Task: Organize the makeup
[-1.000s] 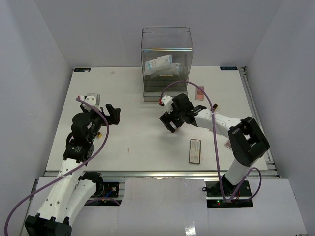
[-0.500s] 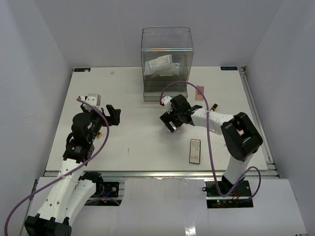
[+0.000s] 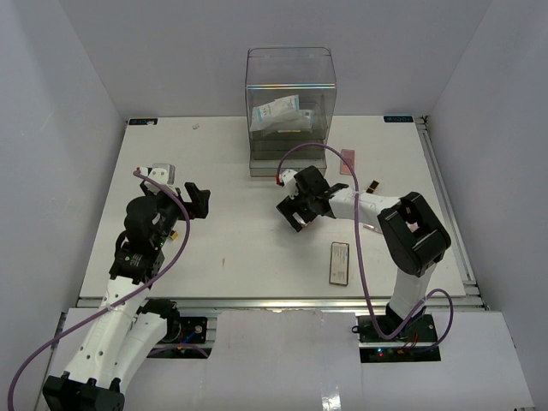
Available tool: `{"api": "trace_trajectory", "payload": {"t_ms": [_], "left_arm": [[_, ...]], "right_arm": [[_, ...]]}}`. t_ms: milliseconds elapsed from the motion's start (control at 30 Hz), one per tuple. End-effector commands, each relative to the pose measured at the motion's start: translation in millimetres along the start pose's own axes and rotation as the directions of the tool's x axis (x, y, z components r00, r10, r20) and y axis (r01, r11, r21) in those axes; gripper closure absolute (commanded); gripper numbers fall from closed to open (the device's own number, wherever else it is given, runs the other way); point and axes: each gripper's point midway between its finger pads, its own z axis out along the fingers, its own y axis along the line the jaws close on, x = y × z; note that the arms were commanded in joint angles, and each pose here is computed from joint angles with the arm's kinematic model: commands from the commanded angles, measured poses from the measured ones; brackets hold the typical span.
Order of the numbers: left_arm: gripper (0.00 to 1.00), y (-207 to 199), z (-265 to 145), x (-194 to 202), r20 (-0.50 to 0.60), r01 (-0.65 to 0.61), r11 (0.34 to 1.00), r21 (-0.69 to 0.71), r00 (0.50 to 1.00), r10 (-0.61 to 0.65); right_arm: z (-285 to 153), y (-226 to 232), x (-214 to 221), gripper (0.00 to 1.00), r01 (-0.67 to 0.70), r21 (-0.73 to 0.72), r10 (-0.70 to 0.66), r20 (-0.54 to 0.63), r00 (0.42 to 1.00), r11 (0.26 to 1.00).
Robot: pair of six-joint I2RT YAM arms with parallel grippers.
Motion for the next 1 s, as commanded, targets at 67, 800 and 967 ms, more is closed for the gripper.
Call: {"api": "trace_trajectory", "payload": {"t_ms": [67, 800, 967], "left_arm": [[0.02, 1, -3, 0, 0.006, -0.004, 1.0, -0.001, 1.0, 0.004], [0.02, 0, -3, -1, 0.009, -0.001, 1.0, 0.002, 1.0, 0.001], [0.02, 0, -3, 0, 0.007, -0.001, 1.0, 0.003, 1.0, 0.001]], "right_arm": [[5, 1, -17, 0.06, -0.002, -0.04, 0.005, 0.061, 0.998, 0.999], [-108, 0, -114, 0.78, 0.468, 0.006, -0.433, 0.394, 0.811, 0.883], [-114, -42, -156, 0.78, 0.571, 0.216, -0.61, 0.323, 0.724, 0.792]]}}
